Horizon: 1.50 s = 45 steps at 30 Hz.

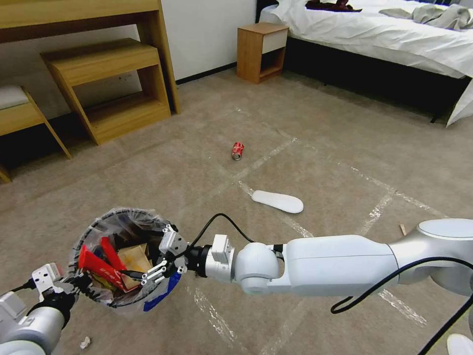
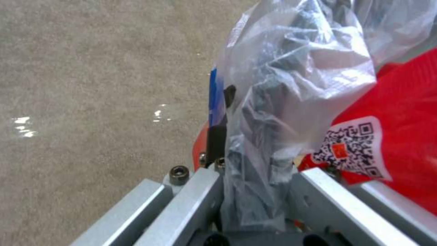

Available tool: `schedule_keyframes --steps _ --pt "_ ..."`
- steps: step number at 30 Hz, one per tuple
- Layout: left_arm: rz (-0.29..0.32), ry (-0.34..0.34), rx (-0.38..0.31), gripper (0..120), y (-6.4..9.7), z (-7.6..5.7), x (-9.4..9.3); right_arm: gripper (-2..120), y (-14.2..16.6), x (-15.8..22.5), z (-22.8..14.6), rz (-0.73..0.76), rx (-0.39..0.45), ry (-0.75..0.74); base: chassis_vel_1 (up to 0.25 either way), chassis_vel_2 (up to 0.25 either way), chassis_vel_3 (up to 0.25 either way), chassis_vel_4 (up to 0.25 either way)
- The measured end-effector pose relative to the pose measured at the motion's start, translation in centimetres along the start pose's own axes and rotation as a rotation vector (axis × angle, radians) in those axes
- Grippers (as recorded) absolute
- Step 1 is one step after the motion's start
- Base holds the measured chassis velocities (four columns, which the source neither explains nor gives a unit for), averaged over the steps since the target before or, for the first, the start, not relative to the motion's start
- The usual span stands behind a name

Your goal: Pick up the trash bin and place the garbage on the floor into it.

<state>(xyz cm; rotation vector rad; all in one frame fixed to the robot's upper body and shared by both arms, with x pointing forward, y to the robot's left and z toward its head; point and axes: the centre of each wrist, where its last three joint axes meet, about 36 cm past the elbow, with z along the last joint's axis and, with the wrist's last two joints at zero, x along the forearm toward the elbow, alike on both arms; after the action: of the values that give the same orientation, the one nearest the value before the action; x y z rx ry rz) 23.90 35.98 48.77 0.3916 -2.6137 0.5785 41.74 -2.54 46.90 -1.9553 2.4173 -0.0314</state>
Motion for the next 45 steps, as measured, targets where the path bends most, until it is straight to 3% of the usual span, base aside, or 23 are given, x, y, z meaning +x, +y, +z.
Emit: schedule_keyframes --steps 13,18,22,38,40,45 --pt "-0.021 -0.014 0.005 0 0.7 -0.1 -0.3 100 -5.3 2.7 -7.2 0.114 0.004 -0.395 0.000 0.000 0.000 0.000" --pt "-0.030 -0.014 0.006 0 0.8 0.0 -0.2 100 -6.5 4.1 -8.9 0.172 0.015 -0.480 0.000 0.000 0.000 0.000" --pt "-0.057 -0.011 0.000 0 1.1 0.1 0.0 100 -8.7 8.0 -10.4 0.315 0.024 -0.583 0.000 0.000 0.000 0.000" --pt "-0.111 -0.008 0.010 0 2.5 0.5 0.4 100 -8.1 15.3 -10.5 0.513 0.019 -0.660 0.000 0.000 0.000 0.000" --pt "-0.127 -0.007 0.011 0 2.8 0.8 0.4 100 -8.1 16.0 -9.8 0.540 0.003 -0.644 0.000 0.000 0.000 0.000" --pt "-0.133 -0.009 0.023 0 2.9 1.0 0.3 100 -7.7 13.5 -7.7 0.582 -0.130 -0.541 0.000 0.000 0.000 0.000"
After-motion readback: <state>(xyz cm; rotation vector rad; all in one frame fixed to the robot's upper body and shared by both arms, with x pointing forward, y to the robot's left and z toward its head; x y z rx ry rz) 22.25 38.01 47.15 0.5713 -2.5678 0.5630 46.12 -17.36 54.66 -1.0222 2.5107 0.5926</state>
